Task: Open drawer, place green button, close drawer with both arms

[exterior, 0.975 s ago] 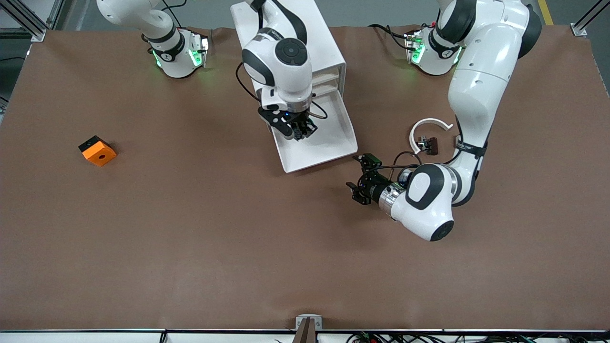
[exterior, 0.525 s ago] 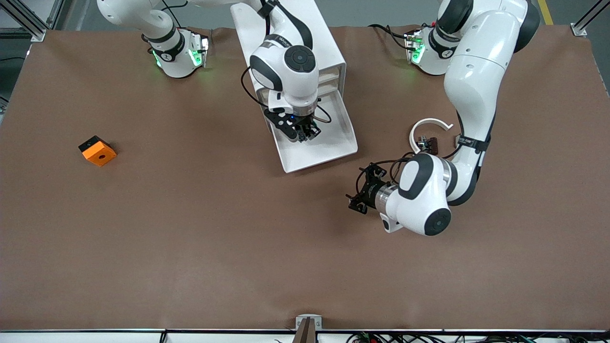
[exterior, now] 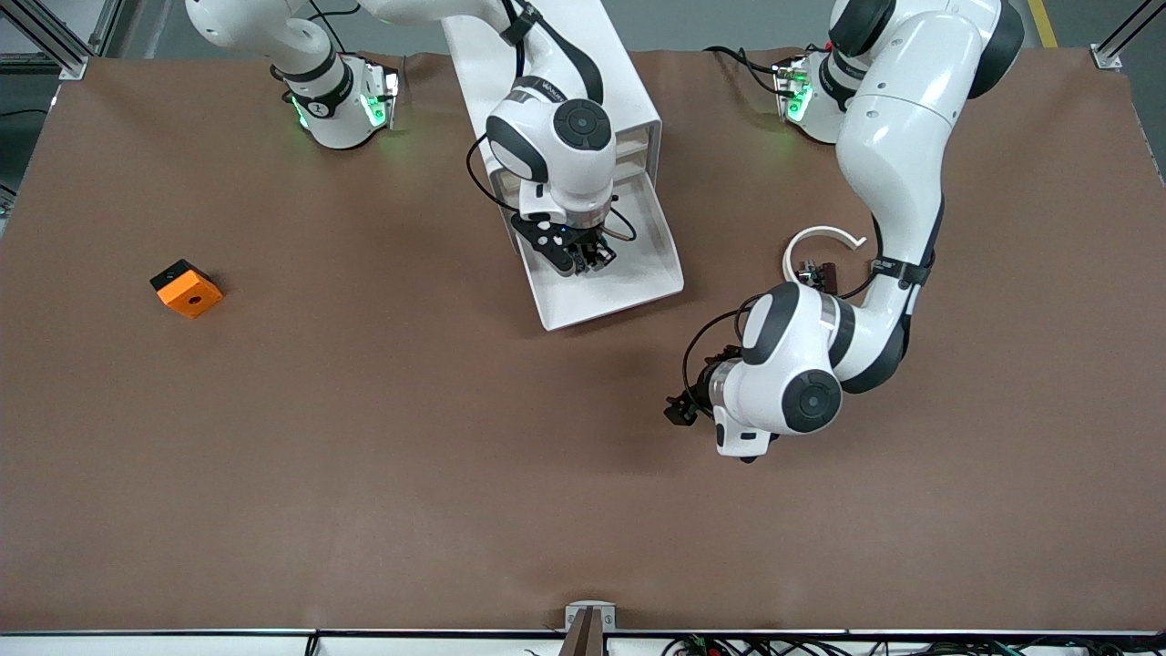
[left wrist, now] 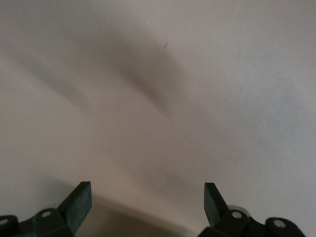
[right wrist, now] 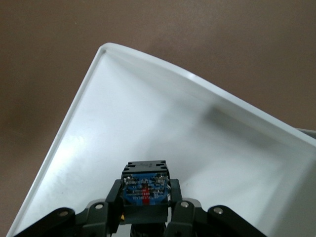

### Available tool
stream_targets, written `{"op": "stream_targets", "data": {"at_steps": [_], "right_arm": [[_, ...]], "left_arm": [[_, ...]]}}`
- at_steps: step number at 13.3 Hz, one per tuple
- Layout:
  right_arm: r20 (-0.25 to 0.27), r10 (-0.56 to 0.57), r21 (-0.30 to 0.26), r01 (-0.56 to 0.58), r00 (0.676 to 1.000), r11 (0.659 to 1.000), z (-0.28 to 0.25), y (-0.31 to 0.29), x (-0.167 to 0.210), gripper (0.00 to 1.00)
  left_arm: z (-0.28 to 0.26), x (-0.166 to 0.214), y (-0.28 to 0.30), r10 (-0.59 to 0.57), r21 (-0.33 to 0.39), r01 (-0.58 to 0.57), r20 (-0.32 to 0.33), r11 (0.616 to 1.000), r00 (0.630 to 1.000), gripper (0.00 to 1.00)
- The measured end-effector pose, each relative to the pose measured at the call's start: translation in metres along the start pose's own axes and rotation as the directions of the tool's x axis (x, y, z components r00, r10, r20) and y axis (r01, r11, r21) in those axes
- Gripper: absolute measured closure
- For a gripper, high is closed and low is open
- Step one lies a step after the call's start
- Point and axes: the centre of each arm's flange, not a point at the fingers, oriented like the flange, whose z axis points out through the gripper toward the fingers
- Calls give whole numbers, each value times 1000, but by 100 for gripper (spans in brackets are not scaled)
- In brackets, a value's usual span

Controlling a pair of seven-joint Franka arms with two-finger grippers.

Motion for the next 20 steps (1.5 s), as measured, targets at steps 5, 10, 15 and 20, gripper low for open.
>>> {"op": "stream_targets", "data": {"at_steps": [5,10,15,20], "right_arm": [[1,8,9,-8,1000,1000,6,-13,-7,59],[1,6,14,-6,1000,1000,8,-18,-11,54],[-28,-19,11,20,999,1000,-35,-33,24,1],[-21,-176,-31,175,984,984,-125,-23,121,0]], "left_arm": [[-6,-9,8,60,0,-60,-109,998,992,0],[2,-30,17,142,52,-134,-202,990,969,0],[13,-54,25,180,60,-171,-205,983,962,0],[30,-84,30,237,87,-224,-184,971,954,0]]}}
